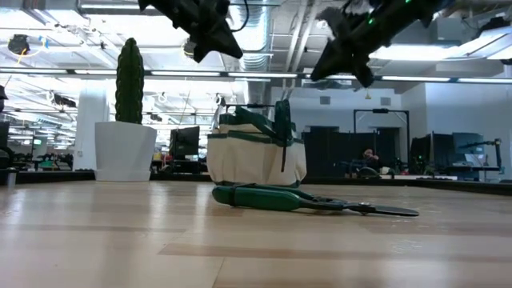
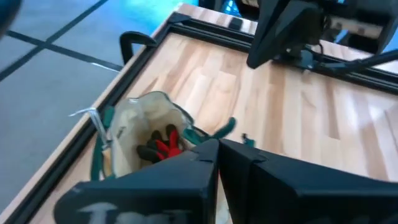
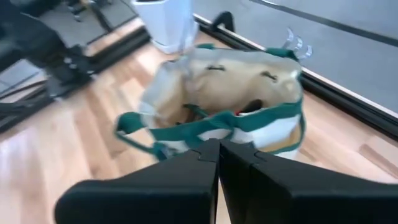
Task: Pick & Place Garden tools in Gardening bag
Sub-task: Adjust the gardening bag
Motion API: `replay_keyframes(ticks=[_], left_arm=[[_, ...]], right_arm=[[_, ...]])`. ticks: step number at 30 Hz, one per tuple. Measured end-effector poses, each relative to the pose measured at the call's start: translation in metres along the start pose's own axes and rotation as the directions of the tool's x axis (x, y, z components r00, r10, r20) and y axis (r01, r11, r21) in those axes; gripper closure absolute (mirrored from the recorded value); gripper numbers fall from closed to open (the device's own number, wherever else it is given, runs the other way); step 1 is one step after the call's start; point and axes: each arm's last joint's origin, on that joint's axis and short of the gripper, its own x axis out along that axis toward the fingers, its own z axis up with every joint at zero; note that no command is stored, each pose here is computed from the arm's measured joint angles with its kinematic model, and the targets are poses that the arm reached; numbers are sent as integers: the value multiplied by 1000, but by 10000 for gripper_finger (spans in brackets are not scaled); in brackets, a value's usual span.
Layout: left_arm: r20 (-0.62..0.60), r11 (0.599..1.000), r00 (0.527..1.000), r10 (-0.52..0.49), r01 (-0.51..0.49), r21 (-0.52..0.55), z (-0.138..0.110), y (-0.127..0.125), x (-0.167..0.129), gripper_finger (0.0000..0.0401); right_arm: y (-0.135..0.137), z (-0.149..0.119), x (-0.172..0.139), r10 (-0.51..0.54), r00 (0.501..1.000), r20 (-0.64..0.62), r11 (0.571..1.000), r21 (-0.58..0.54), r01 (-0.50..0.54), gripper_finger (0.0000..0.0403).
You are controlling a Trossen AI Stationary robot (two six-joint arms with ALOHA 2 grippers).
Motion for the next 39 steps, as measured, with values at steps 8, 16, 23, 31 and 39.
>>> replay_keyframes(ticks=[8, 16, 23, 31, 39], left_arm=[[-1, 1000, 1000, -9, 9, 8, 0, -4, 0, 399], [-26, 996, 996, 90, -90, -18, -3, 23, 3, 399], [-112, 984, 981, 158, -166, -68, -15, 54, 23, 399], [-130, 990, 986, 107, -117, -76, -18, 55, 29, 399], [-85, 992, 991, 103, -109, -58, -10, 49, 9, 399]], right_arm=[[15, -5, -12, 60, 998, -5, 998, -31, -60, 403], [28, -17, -11, 90, 994, -65, 996, -9, -91, 403], [41, -24, -13, 133, 988, -83, 991, -4, -134, 403], [52, -31, -16, 174, 979, -110, 985, 11, -174, 403], [65, -39, -22, 312, 930, -197, 950, 88, -300, 403]])
